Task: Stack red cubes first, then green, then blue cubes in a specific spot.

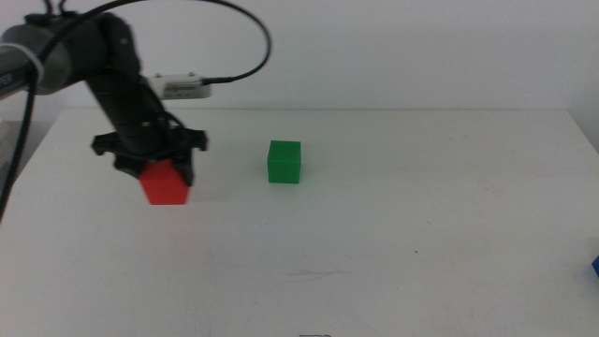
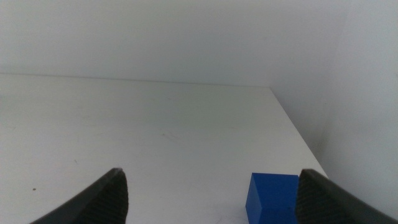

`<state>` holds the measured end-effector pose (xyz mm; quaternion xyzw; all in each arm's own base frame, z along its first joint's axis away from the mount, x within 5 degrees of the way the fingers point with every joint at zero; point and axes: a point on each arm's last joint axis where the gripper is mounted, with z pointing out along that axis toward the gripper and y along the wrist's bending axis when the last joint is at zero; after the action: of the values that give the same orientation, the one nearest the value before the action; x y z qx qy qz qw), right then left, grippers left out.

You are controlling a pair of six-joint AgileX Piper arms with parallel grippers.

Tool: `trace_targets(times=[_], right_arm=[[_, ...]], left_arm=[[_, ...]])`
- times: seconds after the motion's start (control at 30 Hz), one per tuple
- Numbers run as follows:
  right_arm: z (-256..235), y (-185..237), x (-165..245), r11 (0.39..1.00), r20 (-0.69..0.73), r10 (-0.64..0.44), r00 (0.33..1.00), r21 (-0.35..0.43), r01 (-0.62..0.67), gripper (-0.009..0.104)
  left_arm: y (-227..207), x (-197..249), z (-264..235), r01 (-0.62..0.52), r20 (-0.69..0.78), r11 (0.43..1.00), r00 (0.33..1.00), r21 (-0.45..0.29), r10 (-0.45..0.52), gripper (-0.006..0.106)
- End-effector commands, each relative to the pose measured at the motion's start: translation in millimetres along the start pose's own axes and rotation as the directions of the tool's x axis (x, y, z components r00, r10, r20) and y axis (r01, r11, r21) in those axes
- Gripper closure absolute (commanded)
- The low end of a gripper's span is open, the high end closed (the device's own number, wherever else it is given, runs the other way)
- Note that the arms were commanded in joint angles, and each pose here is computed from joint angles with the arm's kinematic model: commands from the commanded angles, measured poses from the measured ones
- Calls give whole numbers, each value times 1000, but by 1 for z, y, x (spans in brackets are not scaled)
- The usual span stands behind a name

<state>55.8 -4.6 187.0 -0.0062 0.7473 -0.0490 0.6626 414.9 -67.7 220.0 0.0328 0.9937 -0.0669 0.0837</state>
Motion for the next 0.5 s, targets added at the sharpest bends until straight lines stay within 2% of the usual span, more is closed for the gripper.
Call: trace_targets(times=[0.0,0.27,0.37,0.47], right_arm=[[-3,-1,-14,1000,109,-22,994,9,21,4],[-3,-1,-14,1000,109,-22,994,9,21,4],[-3,-1,-14,1000,109,-22,994,9,21,4],[-3,-1,-14,1000,109,-22,994,9,21,4]], left_arm=[[-31,7,-38,32,84,999,996,20,-33,83],[-132,37,-21,55,51,998,997,-6,-54,83],[-160,49,-13,70,43,998,997,4,-70,83],[-182,57,-9,32,55,999,998,26,-34,83]])
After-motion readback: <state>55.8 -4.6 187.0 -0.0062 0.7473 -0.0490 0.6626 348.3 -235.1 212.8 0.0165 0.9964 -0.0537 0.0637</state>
